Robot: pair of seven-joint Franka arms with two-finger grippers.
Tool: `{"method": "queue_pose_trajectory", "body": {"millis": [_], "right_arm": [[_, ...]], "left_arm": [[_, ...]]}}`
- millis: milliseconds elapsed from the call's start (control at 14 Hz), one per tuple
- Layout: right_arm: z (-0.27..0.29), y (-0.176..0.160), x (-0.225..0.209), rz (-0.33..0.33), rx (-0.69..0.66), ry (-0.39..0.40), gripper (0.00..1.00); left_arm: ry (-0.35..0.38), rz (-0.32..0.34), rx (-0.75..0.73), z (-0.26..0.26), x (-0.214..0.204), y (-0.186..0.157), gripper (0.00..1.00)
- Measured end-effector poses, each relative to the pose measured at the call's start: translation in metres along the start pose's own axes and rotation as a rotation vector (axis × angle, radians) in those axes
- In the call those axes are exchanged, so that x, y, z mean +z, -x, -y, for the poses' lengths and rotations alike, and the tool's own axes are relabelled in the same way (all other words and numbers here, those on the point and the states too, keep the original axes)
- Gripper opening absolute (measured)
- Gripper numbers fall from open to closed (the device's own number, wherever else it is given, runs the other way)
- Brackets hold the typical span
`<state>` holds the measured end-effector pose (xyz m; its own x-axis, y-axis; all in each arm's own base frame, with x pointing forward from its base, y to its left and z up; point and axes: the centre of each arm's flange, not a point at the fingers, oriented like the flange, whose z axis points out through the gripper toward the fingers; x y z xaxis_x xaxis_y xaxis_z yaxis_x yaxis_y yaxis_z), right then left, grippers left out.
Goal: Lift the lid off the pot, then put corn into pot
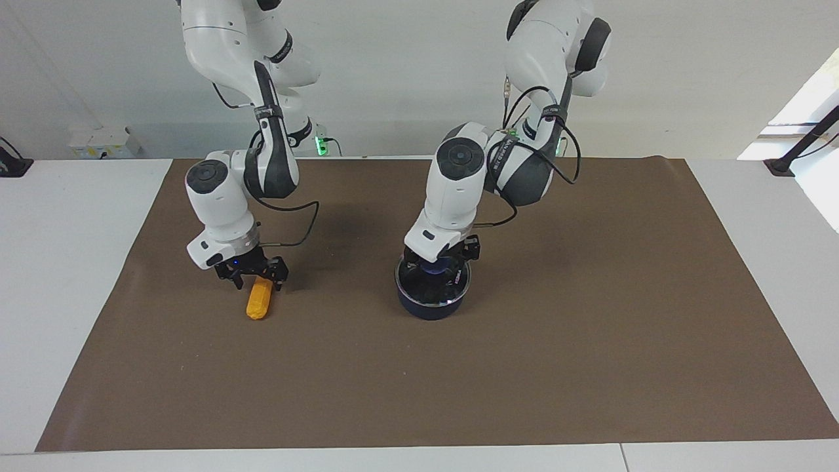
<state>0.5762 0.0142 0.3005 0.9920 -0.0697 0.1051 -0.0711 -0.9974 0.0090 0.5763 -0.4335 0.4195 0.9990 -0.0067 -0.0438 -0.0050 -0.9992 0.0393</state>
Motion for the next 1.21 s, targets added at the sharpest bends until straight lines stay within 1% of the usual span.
{"method": "queue_pose_trajectory", "body": {"millis": [71,143,214,286,357,429,500,571,714,857,929,1000,1071,1143,1214], "right_arm": [[0.0,0.001,0.003,0.005,0.0,0.001,0.93],[0.0,0.001,0.005,0.009,0.0,0.001,0.86],[0.0,0.001,0.007,0.011,0.0,0.001,0.75],[0.0,0.001,0.008,0.013,0.0,0.002,0.74],[0.0,0.001,0.008,0.014,0.0,0.002,0.68],[0.0,0.001,0.008,0.014,-0.001,0.002,0.58],[0.001,0.001,0.007,0.018,-0.002,0.002,0.43],[0.002,0.0,0.005,0.031,-0.004,0.003,0.39],[0.009,-0.007,-0.006,0.059,-0.014,0.006,0.39],[0.02,-0.013,-0.021,0.069,-0.032,0.007,0.39],[0.023,-0.015,-0.03,0.073,-0.038,0.007,0.39],[0.026,-0.015,-0.041,0.081,-0.043,0.008,0.39],[0.028,-0.016,-0.056,0.095,-0.049,0.009,0.39],[0.031,-0.017,-0.072,0.11,-0.055,0.01,0.39],[0.033,-0.018,-0.088,0.127,-0.059,0.011,0.39]], "left_arm": [[-0.002,0.002,0.001,0.0,0.002,0.001,1.0],[-0.005,0.005,0.003,-0.001,0.005,0.002,1.0],[-0.007,0.008,0.005,-0.003,0.007,0.004,1.0],[-0.008,0.009,0.006,-0.005,0.008,0.006,1.0],[-0.009,0.009,0.005,-0.006,0.009,0.007,1.0],[-0.009,0.009,0.003,-0.007,0.009,0.007,1.0],[-0.009,0.008,0.001,-0.007,0.009,0.007,1.0],[-0.01,0.008,0.0,-0.007,0.009,0.007,1.0],[-0.01,0.008,0.001,-0.007,0.009,0.007,1.0],[-0.011,0.007,0.0,-0.008,0.009,0.008,0.97],[-0.012,0.007,0.001,-0.008,0.009,0.008,0.89],[-0.013,0.007,0.001,-0.008,0.01,0.008,0.89],[-0.014,0.006,0.001,-0.008,0.01,0.008,0.81],[-0.013,0.005,0.002,-0.009,0.009,0.009,0.7],[-0.014,0.004,0.003,-0.009,0.009,0.009,0.67]]}}
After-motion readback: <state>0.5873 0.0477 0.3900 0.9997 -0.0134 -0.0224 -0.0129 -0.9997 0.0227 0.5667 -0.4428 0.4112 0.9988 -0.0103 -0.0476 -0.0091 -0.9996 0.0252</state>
